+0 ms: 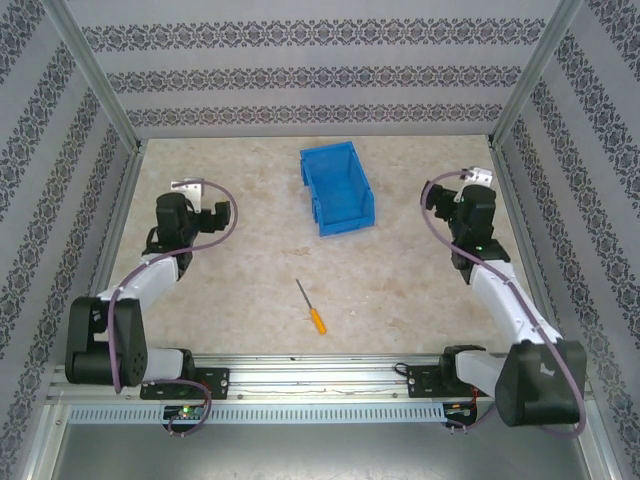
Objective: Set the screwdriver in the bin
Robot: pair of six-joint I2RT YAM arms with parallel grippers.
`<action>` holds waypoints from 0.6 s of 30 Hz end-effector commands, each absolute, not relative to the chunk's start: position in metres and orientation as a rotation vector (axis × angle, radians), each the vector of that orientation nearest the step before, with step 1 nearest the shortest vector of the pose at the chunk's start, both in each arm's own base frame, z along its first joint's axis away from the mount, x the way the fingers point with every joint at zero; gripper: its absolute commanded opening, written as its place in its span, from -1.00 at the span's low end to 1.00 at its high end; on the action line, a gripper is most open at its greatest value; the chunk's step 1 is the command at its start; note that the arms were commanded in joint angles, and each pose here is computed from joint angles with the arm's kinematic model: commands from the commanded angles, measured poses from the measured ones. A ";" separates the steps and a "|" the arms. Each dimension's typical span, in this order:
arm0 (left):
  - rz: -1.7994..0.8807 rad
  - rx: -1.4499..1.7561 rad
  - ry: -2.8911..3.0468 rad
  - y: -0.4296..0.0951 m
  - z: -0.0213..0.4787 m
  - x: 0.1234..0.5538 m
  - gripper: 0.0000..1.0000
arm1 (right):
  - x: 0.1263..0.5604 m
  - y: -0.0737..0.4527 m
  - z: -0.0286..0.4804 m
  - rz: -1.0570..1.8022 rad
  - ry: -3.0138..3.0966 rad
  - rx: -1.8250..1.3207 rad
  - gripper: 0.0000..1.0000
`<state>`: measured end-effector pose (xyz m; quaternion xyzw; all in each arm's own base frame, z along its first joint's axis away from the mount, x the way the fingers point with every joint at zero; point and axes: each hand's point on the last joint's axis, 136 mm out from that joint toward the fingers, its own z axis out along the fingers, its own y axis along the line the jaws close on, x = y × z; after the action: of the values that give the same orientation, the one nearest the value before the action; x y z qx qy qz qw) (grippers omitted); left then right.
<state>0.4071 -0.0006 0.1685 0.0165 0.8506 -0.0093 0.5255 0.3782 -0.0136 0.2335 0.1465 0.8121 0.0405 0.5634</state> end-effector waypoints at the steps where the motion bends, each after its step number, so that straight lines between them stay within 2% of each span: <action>1: -0.047 0.151 2.256 -0.010 0.167 0.369 0.98 | 0.330 0.010 0.206 0.324 2.082 0.502 0.96; 4: -0.047 0.184 2.321 -0.011 0.191 0.353 0.98 | 0.302 0.043 0.215 0.498 2.048 0.449 0.96; 11: -0.047 0.217 2.401 -0.012 0.227 0.322 0.99 | 0.226 0.111 0.181 0.286 2.333 0.101 0.97; 18: -0.115 0.278 2.432 -0.023 0.234 0.301 0.99 | 0.178 0.186 0.137 0.152 2.545 -0.351 0.97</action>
<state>0.3251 -0.0151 0.2386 0.0823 0.9222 -0.0269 0.3769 0.1881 0.1911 0.1424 -0.1194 0.9413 0.1127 0.2949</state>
